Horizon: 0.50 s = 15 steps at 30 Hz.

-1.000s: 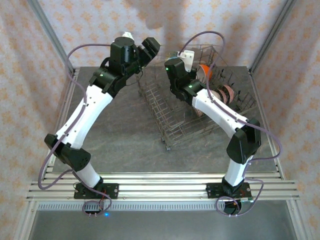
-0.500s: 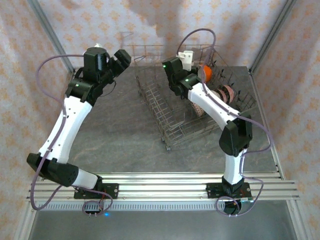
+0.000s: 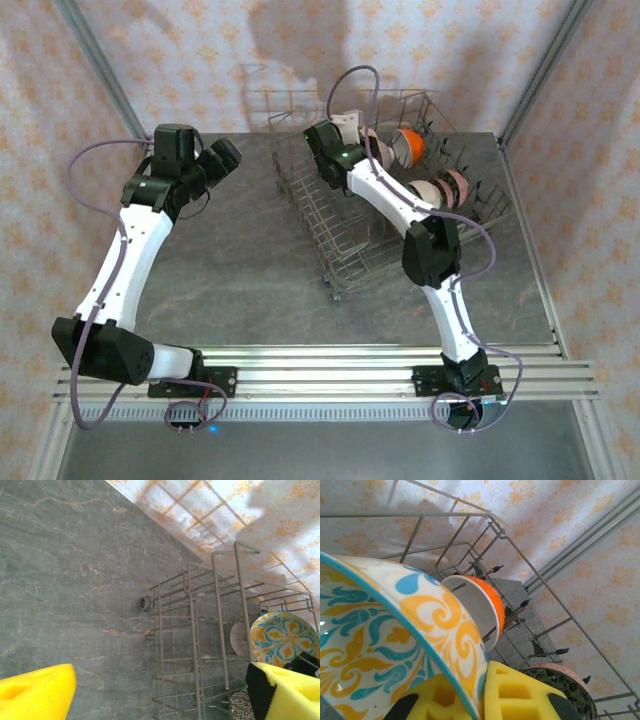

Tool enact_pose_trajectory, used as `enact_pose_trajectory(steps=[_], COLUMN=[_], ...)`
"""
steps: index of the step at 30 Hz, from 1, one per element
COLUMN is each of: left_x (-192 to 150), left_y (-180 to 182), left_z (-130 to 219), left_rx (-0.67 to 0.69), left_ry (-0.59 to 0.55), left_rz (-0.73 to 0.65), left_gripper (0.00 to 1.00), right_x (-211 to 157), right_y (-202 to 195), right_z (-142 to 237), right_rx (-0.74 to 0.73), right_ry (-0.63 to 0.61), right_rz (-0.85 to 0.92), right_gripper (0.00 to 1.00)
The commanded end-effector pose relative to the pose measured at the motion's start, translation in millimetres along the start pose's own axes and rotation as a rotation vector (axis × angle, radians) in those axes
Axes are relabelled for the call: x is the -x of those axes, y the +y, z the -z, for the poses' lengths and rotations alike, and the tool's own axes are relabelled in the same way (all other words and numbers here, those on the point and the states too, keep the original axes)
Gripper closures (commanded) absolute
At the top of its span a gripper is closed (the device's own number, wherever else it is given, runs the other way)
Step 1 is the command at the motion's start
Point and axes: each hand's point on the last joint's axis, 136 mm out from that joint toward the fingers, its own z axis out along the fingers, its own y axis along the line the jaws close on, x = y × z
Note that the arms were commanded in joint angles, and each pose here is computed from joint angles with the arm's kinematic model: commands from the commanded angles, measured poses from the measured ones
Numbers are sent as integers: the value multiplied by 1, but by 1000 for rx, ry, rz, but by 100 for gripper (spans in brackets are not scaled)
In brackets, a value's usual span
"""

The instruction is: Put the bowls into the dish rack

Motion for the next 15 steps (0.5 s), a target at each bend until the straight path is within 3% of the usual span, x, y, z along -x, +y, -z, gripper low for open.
enact_pose_trajectory(steps=[1, 15], left_x=[-4, -8], left_y=[4, 13], left_z=[3, -10], left_rx=[-13, -5], left_ry=[31, 64], left_rz=[-19, -3], left_gripper=[11, 11], right_x=[11, -9], right_y=[-21, 10], right_z=[-2, -19], right_rx=[-113, -114], right_ry=[-14, 29], right_rz=[14, 70], right_gripper=[100, 100])
